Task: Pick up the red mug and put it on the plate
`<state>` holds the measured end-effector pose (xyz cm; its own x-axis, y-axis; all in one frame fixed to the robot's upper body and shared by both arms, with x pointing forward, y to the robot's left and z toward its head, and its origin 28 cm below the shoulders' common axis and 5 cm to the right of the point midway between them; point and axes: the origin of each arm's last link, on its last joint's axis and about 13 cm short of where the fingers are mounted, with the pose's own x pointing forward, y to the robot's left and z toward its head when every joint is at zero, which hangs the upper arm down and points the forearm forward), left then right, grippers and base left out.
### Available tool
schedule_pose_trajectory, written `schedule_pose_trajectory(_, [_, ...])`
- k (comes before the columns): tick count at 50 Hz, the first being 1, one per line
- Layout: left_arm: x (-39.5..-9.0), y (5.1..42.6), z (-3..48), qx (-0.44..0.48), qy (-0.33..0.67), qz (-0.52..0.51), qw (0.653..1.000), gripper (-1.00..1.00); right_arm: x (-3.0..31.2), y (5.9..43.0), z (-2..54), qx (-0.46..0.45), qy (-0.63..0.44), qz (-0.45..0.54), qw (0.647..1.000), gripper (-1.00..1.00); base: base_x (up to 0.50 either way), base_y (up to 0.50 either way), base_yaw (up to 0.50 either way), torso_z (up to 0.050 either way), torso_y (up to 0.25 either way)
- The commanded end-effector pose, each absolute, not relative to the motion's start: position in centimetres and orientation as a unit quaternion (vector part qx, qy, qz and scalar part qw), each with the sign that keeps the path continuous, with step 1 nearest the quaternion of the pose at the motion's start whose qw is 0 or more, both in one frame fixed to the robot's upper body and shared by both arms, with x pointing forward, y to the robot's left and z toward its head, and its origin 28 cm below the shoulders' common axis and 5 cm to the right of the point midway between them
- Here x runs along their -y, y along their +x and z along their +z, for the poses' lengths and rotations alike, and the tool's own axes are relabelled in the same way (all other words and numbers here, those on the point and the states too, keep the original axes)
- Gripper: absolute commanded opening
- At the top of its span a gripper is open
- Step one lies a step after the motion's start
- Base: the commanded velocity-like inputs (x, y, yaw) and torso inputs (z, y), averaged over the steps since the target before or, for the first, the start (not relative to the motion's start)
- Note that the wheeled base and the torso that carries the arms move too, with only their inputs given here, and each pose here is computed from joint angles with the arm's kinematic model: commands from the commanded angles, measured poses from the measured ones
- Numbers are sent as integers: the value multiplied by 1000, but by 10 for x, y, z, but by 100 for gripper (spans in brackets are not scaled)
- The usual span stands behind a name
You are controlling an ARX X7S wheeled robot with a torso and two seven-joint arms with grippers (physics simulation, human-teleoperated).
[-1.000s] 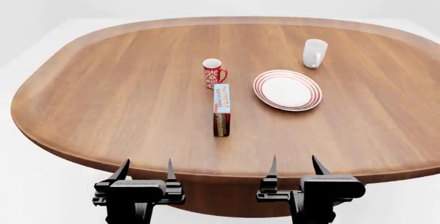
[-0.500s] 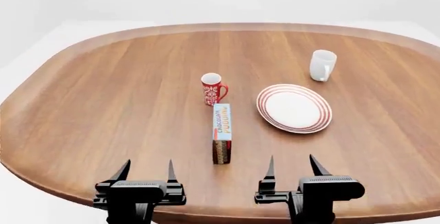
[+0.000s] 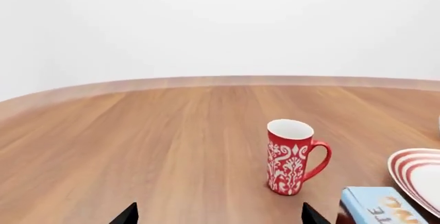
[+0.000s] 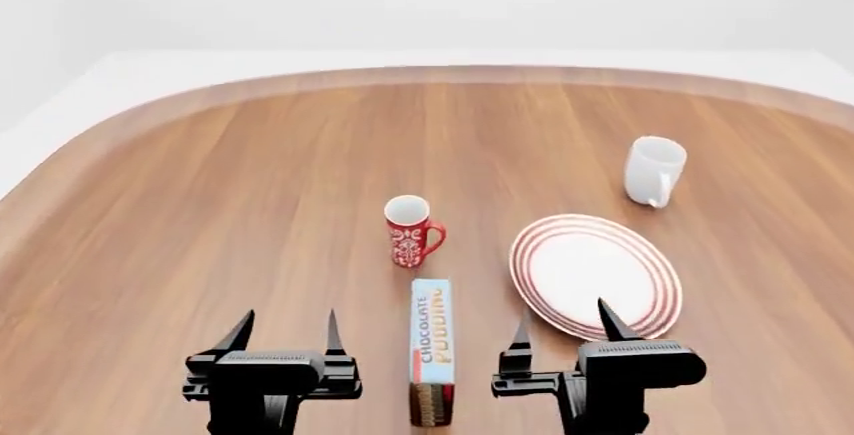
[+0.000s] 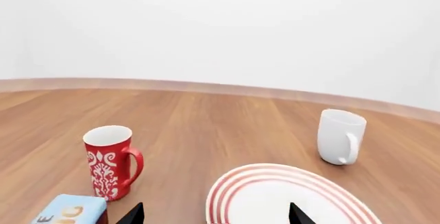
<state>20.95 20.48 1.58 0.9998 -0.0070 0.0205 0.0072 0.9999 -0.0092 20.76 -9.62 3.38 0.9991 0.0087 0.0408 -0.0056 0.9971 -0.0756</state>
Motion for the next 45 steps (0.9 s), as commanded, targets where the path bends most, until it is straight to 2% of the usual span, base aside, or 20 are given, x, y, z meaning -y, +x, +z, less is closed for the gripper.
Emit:
schedule_pose_trajectory(1, [-205,209,16,11,-5,-4,1000,100,96,207,35,22,-40,5,999,100,500,0,0,0,0])
schedule_pose_trajectory(45, [-205,209,15,9,-5,-5,1000,100,95,208,32,16,-46,6,999,100,500,-1,0,0,1])
